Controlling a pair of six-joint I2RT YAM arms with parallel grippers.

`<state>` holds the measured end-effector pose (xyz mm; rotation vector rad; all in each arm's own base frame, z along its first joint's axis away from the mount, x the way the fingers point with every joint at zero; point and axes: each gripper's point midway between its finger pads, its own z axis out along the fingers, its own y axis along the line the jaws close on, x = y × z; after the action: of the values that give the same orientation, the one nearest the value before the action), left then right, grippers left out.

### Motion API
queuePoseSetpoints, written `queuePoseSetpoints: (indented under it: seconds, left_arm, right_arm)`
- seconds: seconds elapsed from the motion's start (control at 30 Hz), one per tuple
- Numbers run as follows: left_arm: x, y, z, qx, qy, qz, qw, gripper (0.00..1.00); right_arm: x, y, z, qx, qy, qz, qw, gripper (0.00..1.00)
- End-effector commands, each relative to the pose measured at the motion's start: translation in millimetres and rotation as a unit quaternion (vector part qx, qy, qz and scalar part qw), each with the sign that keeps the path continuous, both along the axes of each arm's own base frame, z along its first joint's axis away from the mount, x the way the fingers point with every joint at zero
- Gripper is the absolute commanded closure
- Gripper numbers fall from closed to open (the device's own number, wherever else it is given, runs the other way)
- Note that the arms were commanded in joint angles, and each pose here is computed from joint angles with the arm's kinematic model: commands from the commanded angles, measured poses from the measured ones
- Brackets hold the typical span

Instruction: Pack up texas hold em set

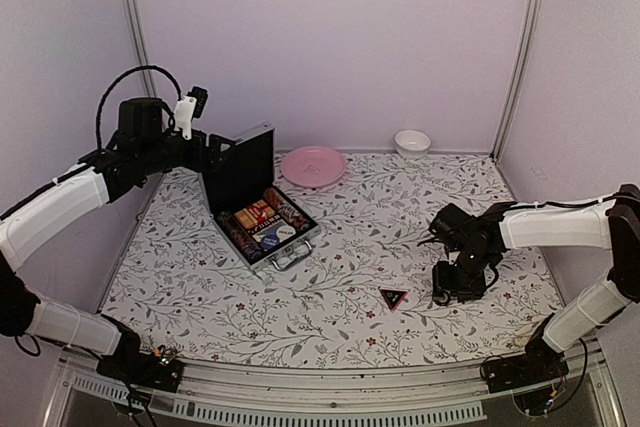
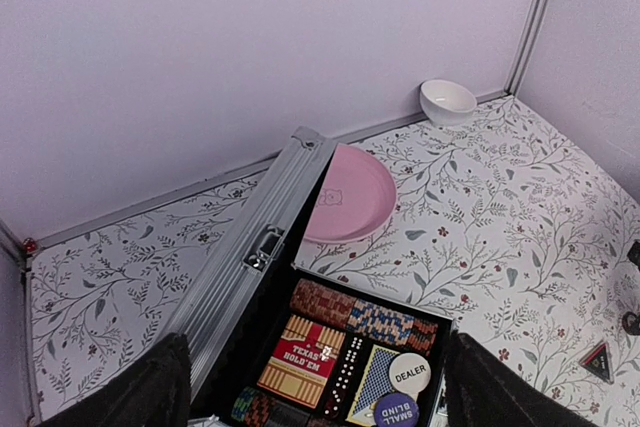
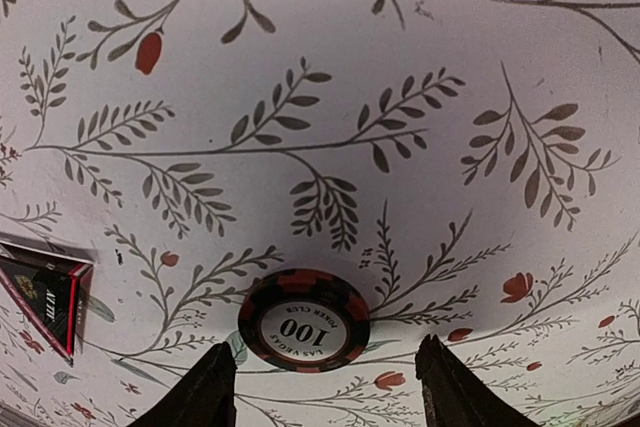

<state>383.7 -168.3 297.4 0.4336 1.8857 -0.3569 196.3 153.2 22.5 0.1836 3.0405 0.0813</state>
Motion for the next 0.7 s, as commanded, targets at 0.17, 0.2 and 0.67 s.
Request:
queuePoseSetpoints:
  seconds: [0.17, 0.2, 0.67]
  left_arm:
    - [2, 2, 0, -0.002, 0.001, 0.004, 1.0, 0.13]
    - [2, 2, 0, -0.002, 0.002, 0.004, 1.0, 0.13]
    - [2, 4, 2, -0.004, 0.002, 0.006, 1.0, 0.12]
  right_arm:
    - [7, 7, -8, -0.004, -0.001, 0.013, 1.0, 0.44]
    - [7, 8, -9, -0.005, 0.001, 0.016, 1.0, 0.44]
    - [4, 13, -14, -0.008, 0.006, 0.024, 1.0, 0.57]
